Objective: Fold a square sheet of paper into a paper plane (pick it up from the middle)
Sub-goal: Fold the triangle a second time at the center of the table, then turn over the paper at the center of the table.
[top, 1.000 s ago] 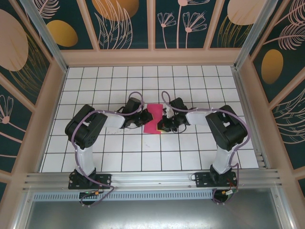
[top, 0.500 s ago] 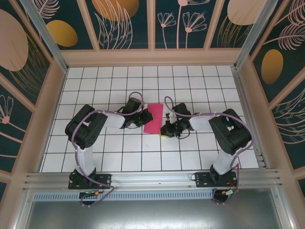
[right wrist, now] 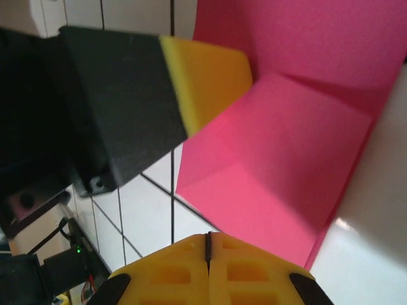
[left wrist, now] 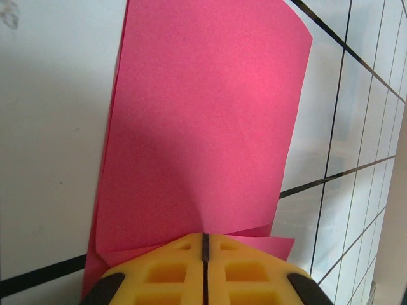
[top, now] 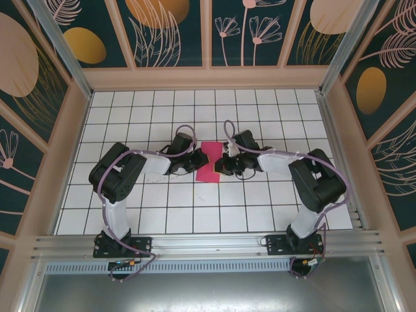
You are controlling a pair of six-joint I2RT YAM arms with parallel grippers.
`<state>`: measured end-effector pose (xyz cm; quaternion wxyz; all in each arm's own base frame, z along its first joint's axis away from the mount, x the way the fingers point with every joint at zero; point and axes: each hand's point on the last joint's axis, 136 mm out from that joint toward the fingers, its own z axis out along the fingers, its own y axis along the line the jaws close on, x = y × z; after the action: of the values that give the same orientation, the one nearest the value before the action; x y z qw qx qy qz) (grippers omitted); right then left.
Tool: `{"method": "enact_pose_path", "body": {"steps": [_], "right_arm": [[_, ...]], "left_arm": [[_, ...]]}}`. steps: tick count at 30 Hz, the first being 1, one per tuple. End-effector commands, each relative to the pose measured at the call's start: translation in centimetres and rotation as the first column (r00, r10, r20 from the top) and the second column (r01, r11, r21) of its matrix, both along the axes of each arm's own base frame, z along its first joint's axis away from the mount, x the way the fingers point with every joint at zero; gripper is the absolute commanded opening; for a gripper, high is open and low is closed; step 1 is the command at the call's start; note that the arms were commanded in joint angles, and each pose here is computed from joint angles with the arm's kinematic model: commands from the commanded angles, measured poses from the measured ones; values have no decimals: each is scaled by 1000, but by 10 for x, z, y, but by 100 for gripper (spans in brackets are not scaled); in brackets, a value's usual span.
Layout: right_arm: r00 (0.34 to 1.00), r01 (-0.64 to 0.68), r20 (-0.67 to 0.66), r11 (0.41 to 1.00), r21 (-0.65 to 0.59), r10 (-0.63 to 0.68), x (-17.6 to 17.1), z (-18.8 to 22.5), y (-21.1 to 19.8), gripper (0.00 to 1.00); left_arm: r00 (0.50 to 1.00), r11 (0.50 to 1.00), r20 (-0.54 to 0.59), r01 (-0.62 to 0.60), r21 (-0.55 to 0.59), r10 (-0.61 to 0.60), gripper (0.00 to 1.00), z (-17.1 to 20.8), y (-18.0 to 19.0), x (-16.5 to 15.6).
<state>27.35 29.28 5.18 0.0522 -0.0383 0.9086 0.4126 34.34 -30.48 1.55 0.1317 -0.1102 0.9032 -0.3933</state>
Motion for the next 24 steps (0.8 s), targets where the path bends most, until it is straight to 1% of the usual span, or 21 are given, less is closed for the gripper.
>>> {"method": "enact_pose_path", "body": {"steps": [1, 6, 9, 10, 11, 12, 13, 15, 17, 19, 21, 24], "right_arm": [[998, 16, -56, 999, -48, -19, -3, -25, -4, 5], [994, 14, -106, 993, -116, -26, -19, -52, -18, 5], [992, 22, -122, 990, -136, -39, -23, -59, -22, 5], [992, 25, -121, 991, -135, -42, -23, -60, -22, 5], [991, 27, -124, 990, -137, -44, -23, -61, -23, 4], [992, 27, -122, 990, -138, -44, -22, -60, -23, 4], [992, 27, -120, 990, -141, -45, -21, -60, -23, 4], [992, 28, -116, 990, -141, -44, -21, -59, -23, 4], [992, 27, -117, 990, -138, -44, -21, -59, -22, 4], [992, 27, -117, 989, -142, -44, -21, -59, -23, 4], [992, 31, -114, 989, -143, -47, -20, -59, -23, 4], [992, 31, -117, 989, -141, -48, -21, -59, -23, 4]], "left_arm": [[998, 994, -59, -14, 105, 20, 10, -29, 16, -7], [1000, 995, -28, -5, 97, 8, 12, -15, 11, 0], [999, 998, 34, 18, 66, -20, 18, 9, 3, 8], [998, 997, 56, 28, 70, -32, 19, 16, 3, 8], [994, 997, 98, 32, 67, -39, 22, 34, -1, 17], [992, 996, 116, 37, 75, -46, 24, 42, -1, 19], [989, 996, 140, 46, 73, -56, 24, 53, -2, 21], [987, 998, 152, 53, 40, -59, 24, 64, -4, 17], [987, 997, 145, 73, -26, -69, 21, 70, -11, 9], [987, 989, 122, 115, -91, -104, 19, 66, -19, -5], [984, 978, 108, 155, -139, -141, 18, 62, -28, -12], [989, 984, 49, 143, -102, -138, 16, 38, -27, -18]]}}
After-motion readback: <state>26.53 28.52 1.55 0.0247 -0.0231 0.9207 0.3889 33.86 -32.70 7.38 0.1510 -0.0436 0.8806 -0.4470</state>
